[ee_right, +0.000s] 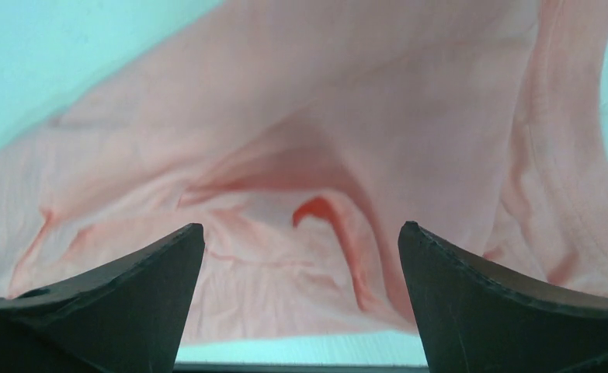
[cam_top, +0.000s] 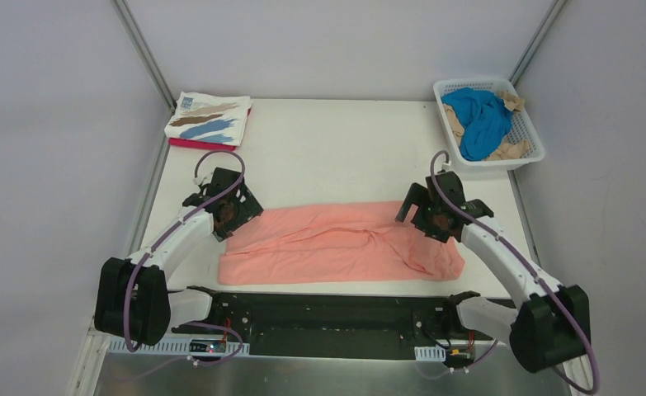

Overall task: Fold and stack the t-shirts
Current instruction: Fold the other side of the tshirt into a rectangle

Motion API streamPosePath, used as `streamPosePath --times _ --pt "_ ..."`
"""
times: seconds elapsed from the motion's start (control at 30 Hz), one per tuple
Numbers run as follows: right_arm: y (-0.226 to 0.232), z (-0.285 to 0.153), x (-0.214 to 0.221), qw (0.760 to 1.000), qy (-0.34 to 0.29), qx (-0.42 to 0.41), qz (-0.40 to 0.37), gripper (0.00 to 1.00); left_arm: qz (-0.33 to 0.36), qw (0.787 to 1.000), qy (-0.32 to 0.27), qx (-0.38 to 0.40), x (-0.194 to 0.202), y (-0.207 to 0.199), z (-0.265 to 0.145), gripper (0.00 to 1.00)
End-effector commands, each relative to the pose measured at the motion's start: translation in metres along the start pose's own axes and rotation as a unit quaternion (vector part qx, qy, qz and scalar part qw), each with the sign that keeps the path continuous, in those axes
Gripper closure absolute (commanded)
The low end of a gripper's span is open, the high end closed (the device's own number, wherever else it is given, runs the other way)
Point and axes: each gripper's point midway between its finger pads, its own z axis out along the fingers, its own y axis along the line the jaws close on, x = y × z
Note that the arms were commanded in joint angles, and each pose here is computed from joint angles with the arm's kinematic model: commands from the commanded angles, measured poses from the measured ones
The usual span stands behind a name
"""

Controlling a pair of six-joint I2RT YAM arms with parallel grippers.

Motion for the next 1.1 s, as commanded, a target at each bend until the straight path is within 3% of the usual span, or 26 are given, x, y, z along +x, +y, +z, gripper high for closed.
streamPosePath --times 0.0,0.23,0.43,0.6,0.8,0.87,0.97,1.07 --pt "0.011 0.033 -0.029 1.0 -0.015 -0.012 0.021 0.01 0.013 1.0 0.0 -0.003 0.0 0.002 -0.001 0.01" --pt "0.018 0.06 0.0 0.997 0.063 -0.042 0.024 0.01 0.012 1.0 -0.006 -0.004 -0.002 0.003 -0.001 0.01" --pt "0.031 0.049 0.028 0.988 0.117 -0.1 0.036 0.01 0.012 1.0 -0.006 -0.008 -0.002 0.004 -0.001 0.01" --pt "0.051 0.02 0.066 0.969 0.182 -0.166 0.017 0.01 0.013 1.0 -0.013 -0.011 -0.005 0.005 -0.001 0.01" --pt "0.081 -0.049 0.129 0.921 0.281 -0.26 -0.075 0.01 0.012 1.0 -0.019 -0.009 -0.007 0.005 -0.004 0.0" --pt "0.073 -0.054 0.126 0.932 0.256 -0.238 -0.092 0.01 0.011 1.0 -0.018 -0.006 -0.007 0.003 -0.004 0.0" --pt "0.056 -0.044 0.1 0.966 0.167 -0.175 -0.092 0.0 0.011 1.0 -0.016 0.0 -0.007 0.001 -0.005 0.0" --pt "0.04 -0.034 0.069 0.99 0.091 -0.105 -0.038 0.0 0.014 1.0 -0.007 0.017 -0.007 -0.007 -0.009 0.0"
